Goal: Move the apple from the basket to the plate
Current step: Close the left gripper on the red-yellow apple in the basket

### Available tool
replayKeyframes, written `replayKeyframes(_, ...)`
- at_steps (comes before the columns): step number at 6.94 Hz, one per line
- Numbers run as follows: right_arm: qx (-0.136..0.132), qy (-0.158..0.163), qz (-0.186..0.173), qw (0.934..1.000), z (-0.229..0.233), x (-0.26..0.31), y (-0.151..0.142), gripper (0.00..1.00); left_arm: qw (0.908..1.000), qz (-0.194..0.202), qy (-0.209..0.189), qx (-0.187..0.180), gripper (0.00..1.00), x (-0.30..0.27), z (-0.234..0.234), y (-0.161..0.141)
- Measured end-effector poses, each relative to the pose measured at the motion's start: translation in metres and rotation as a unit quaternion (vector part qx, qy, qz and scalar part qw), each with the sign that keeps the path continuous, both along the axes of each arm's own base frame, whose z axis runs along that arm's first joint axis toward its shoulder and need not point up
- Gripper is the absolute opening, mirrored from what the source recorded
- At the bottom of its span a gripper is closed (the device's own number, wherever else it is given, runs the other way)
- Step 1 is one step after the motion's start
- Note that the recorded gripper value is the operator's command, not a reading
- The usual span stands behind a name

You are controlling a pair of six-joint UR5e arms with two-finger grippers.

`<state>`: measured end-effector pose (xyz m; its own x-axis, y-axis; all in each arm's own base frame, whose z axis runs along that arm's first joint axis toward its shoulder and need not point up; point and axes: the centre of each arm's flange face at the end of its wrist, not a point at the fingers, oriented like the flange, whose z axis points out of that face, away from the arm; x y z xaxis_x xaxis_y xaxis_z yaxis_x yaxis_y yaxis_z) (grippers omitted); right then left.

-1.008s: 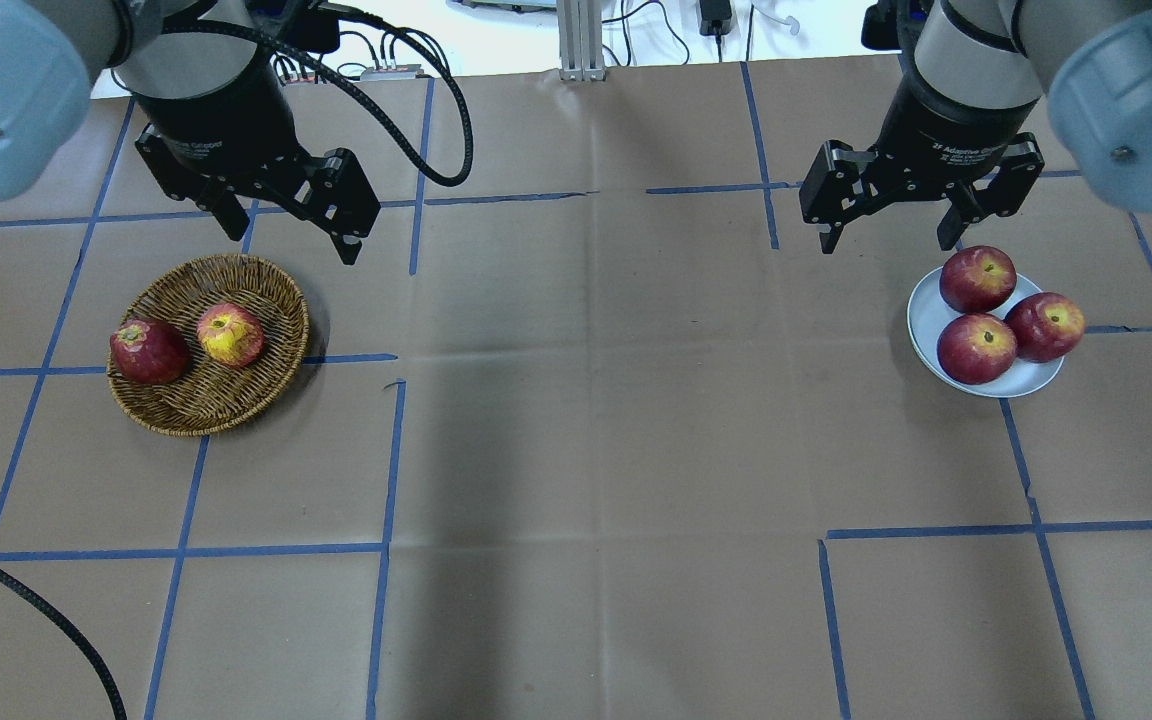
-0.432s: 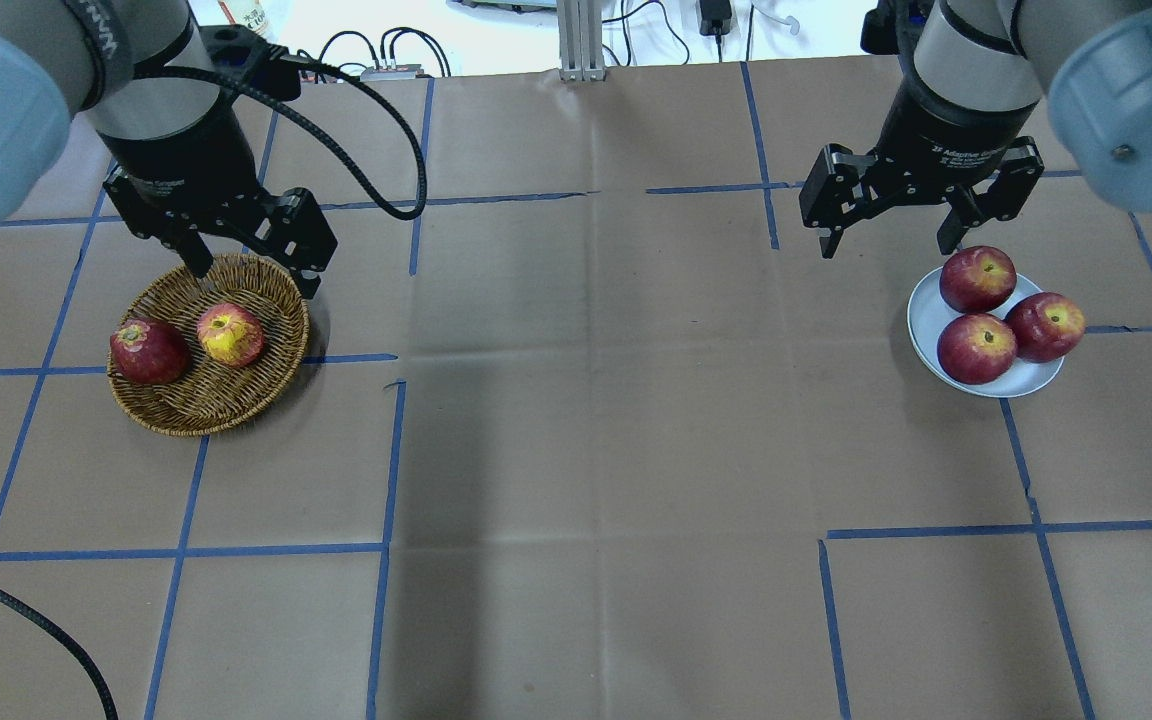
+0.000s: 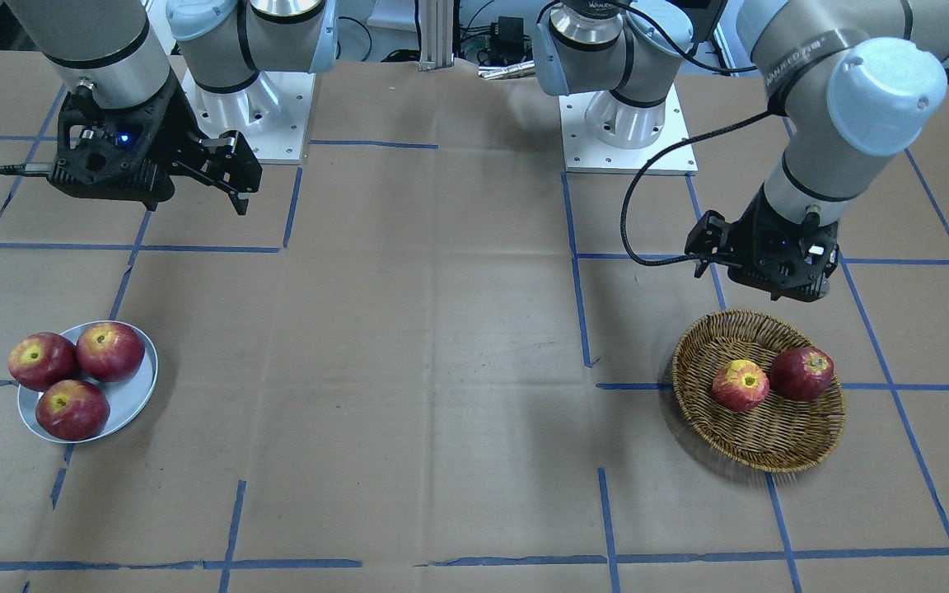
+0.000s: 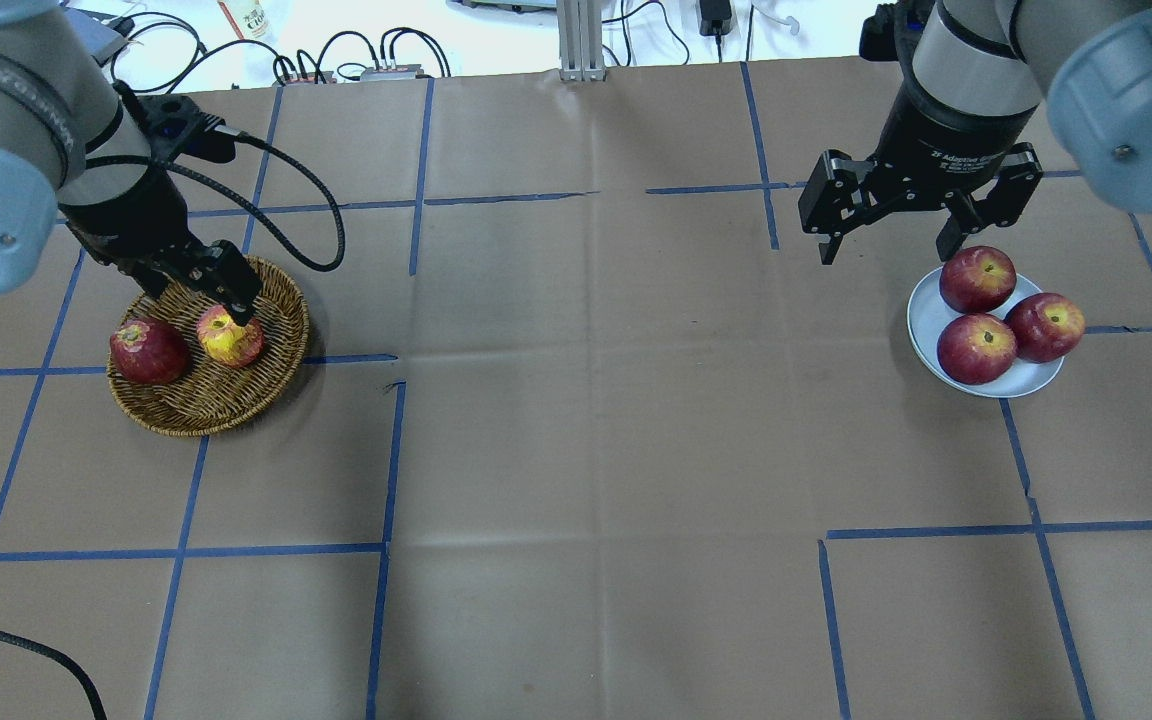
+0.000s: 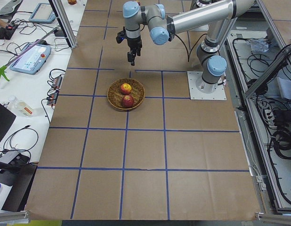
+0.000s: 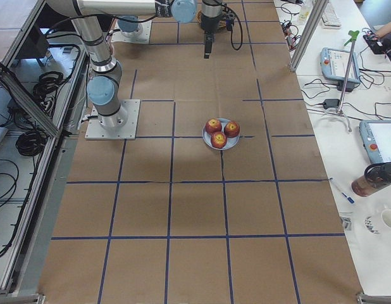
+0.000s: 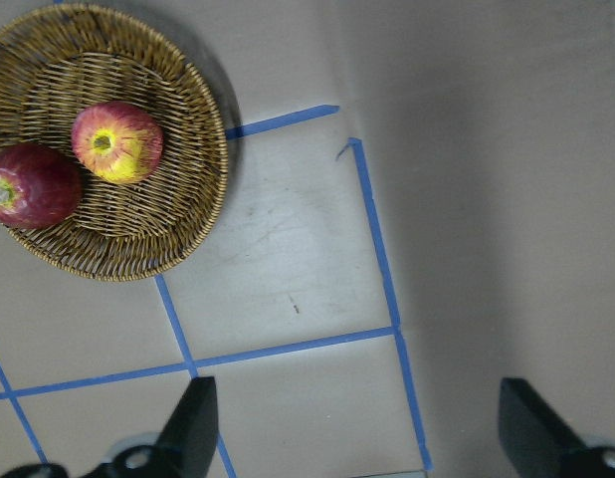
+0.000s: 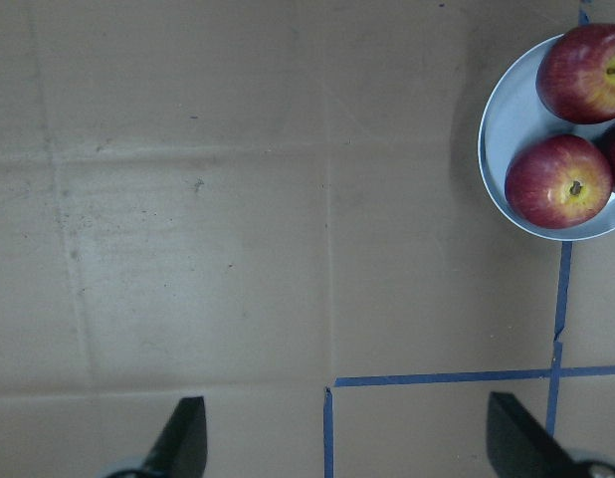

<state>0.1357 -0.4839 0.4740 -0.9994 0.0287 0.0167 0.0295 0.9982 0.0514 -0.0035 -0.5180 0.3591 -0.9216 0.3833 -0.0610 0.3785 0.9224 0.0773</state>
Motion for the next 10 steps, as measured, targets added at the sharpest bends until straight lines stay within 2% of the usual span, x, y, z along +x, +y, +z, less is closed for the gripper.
replayKeyframes(3, 0.001, -0.001, -0.001, 1.0000, 0.000, 0.000, 0.000, 1.00, 0.9995, -0.032, 0.004, 0.004, 0.99, 0.052, -0.086, -0.040)
replayKeyframes(6, 0.001, -0.001, -0.001, 1.0000, 0.000, 0.000, 0.000, 1.00, 0.9977, -0.068, 0.005, -0.001, 0.99, 0.066, -0.123, -0.064)
replayKeyframes(9, 0.001, -0.001, -0.001, 1.0000, 0.000, -0.001, 0.000, 1.00, 0.9971, -0.073, 0.018, 0.010, 0.98, 0.067, -0.145, -0.068)
replayKeyframes(10, 0.001, -0.001, -0.001, 1.0000, 0.000, -0.001, 0.000, 1.00, 0.9970, -0.071, 0.022, 0.018, 0.87, 0.067, -0.154, -0.067)
